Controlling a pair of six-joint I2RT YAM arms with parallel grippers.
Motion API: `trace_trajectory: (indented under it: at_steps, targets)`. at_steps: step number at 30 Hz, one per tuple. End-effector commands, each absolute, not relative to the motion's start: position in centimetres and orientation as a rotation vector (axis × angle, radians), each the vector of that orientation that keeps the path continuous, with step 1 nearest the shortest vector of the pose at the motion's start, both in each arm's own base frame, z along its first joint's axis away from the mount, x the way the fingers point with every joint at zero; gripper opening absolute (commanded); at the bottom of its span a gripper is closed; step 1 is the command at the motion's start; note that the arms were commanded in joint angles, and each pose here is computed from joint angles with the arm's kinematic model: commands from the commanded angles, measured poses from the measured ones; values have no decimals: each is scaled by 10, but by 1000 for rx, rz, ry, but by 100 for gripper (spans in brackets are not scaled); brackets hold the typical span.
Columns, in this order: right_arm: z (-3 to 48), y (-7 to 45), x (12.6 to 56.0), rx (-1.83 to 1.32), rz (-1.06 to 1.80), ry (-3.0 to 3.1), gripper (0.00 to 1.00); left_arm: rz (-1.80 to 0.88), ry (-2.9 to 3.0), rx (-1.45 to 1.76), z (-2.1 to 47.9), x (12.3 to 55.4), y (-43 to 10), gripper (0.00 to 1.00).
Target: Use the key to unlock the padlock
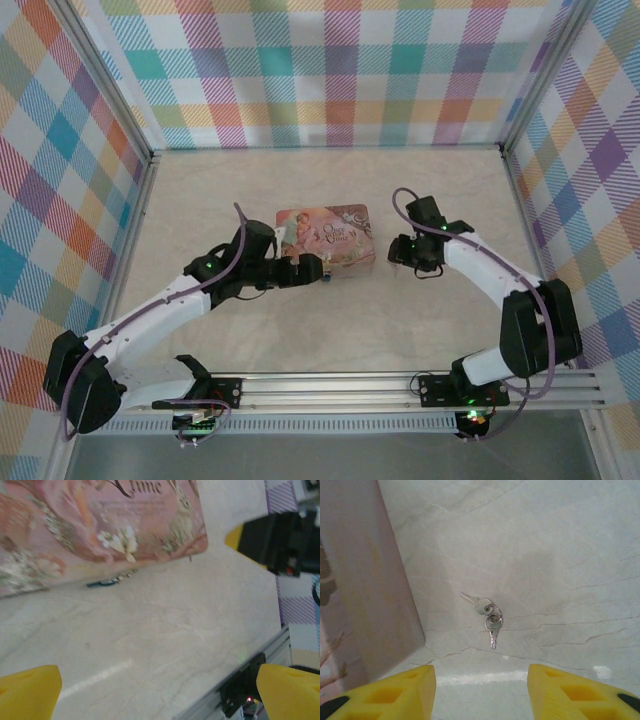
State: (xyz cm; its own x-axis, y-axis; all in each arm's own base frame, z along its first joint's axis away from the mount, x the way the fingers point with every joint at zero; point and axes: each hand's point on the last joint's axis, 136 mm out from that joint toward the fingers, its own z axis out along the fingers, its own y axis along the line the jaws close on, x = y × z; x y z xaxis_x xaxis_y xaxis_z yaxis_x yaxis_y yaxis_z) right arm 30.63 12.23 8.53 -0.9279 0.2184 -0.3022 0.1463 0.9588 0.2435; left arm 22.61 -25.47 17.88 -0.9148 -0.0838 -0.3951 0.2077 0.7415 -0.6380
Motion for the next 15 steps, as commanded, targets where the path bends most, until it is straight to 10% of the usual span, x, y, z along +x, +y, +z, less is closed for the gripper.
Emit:
trace_trajectory:
  at_steps: [1, 15]
  targets:
    - [80, 124, 308, 221, 297, 2835, 51, -973, 2523, 179, 188, 216, -265, 97]
    - [37, 125, 326, 226, 240, 2944, 43, -881, 2559, 298, 181, 205, -289, 93]
